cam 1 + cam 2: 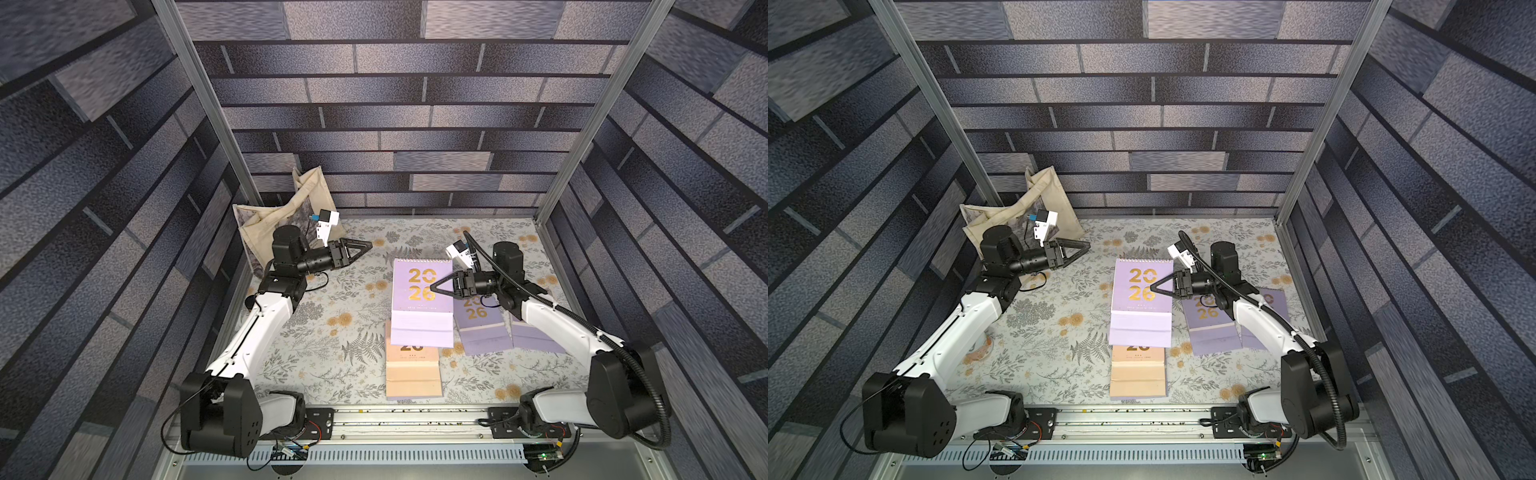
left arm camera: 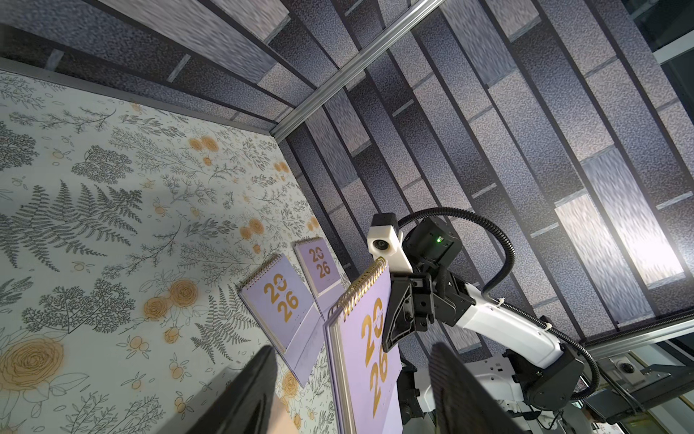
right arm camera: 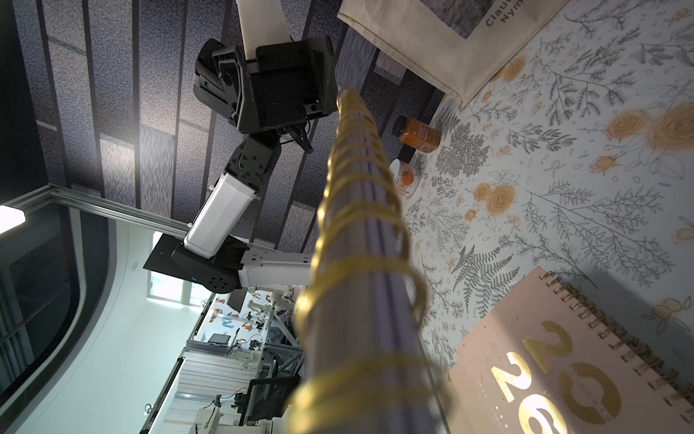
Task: Stack the calendars
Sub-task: Place the calendar at the calendar.
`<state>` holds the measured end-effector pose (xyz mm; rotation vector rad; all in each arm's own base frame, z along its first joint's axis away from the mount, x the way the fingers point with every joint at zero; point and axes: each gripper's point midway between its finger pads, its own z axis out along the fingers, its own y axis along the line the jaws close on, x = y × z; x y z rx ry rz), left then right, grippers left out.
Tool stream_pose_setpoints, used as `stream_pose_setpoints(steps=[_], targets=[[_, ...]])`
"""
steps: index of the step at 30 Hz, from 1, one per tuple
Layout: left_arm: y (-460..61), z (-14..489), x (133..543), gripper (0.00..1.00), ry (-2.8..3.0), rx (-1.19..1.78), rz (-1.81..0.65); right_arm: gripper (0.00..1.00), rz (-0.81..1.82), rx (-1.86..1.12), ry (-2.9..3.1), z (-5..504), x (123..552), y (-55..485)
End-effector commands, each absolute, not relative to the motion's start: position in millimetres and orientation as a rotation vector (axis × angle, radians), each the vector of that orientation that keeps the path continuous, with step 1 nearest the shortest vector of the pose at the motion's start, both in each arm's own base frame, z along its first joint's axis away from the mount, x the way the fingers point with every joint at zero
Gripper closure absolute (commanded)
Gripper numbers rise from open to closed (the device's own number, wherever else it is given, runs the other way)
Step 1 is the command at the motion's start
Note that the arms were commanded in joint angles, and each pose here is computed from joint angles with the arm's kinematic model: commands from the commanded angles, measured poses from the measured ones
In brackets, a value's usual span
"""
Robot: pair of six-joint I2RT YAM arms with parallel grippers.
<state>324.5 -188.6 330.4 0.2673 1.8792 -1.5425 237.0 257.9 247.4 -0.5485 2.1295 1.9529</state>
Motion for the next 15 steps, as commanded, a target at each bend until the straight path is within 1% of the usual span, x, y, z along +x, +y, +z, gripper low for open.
stream_pose_setpoints(steps=[1,6,15], targets=[[-189,323,319,0.33,1.893,0.288,-1.556,1.0,1.977,-0.532,2.195,227,219,257],[-190,319,321,0.33,1.9,0.283,-1.562,1.0,1.986,-0.5,2.266,198,205,256],[-197,310,326,0.33,1.913,0.273,-1.587,1.0,1.962,-0.446,2.403,152,195,268]])
